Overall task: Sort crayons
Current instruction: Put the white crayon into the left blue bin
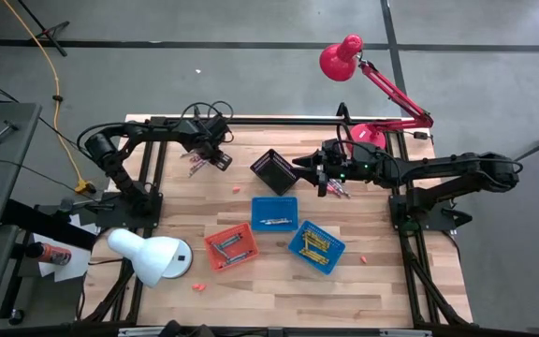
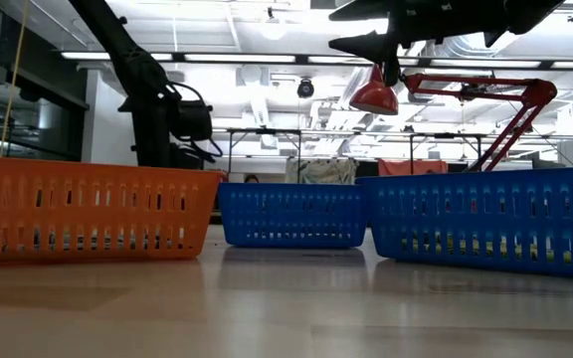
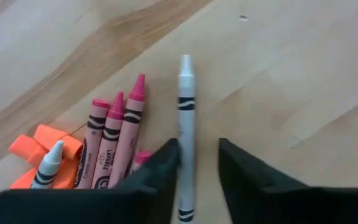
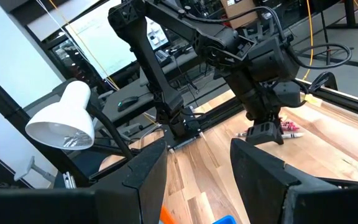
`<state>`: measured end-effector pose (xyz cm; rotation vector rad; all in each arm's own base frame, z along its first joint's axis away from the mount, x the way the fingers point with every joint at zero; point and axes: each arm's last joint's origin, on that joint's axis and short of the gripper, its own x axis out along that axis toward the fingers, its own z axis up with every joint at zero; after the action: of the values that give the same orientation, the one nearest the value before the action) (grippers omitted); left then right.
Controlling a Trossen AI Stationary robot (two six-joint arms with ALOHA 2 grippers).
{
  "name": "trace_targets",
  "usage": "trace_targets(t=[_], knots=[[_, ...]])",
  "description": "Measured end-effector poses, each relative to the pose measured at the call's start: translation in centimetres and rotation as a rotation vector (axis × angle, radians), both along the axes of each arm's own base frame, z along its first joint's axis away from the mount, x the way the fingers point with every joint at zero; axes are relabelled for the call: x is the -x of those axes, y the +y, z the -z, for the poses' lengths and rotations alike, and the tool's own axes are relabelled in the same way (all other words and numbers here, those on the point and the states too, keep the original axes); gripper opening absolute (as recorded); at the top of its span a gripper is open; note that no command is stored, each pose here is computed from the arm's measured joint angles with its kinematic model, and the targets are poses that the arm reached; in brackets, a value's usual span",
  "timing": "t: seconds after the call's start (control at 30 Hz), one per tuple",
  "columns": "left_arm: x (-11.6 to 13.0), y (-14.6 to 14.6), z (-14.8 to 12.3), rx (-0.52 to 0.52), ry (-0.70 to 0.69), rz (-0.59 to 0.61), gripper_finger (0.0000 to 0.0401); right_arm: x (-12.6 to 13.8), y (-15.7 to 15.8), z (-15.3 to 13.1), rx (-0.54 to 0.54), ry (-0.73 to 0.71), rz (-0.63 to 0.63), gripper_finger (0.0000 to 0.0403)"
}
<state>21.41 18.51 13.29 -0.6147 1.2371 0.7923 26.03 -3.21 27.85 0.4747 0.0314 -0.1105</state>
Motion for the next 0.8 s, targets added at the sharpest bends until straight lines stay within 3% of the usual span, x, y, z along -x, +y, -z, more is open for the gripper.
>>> trace_targets(t=[0.1, 0.33, 0.53, 0.8], knots=[[-0.1, 0.0, 0.0, 0.002, -0.005, 0.037, 0.0019, 0.0, 0.0, 0.0, 0.0, 0.0, 0.0, 0.0172], [0.1, -0.5, -1.2, 0.04, -0.097, 0.065, 0.0004, 0.0, 0.0, 0.0, 0.001, 0.0, 0.0, 0.0172], [-0.3, -1.9, -7.4, -0.091, -0.415, 0.164, 0.0002, 0.0, 0.0, 0.0, 0.008, 0.001, -0.002, 0.0172], [-0.4, -8.0, -17.7, -0.42, -1.089, 0.386, 0.0001, 0.0, 0.0, 0.0, 0.057, 0.006, -0.007, 0.0172]])
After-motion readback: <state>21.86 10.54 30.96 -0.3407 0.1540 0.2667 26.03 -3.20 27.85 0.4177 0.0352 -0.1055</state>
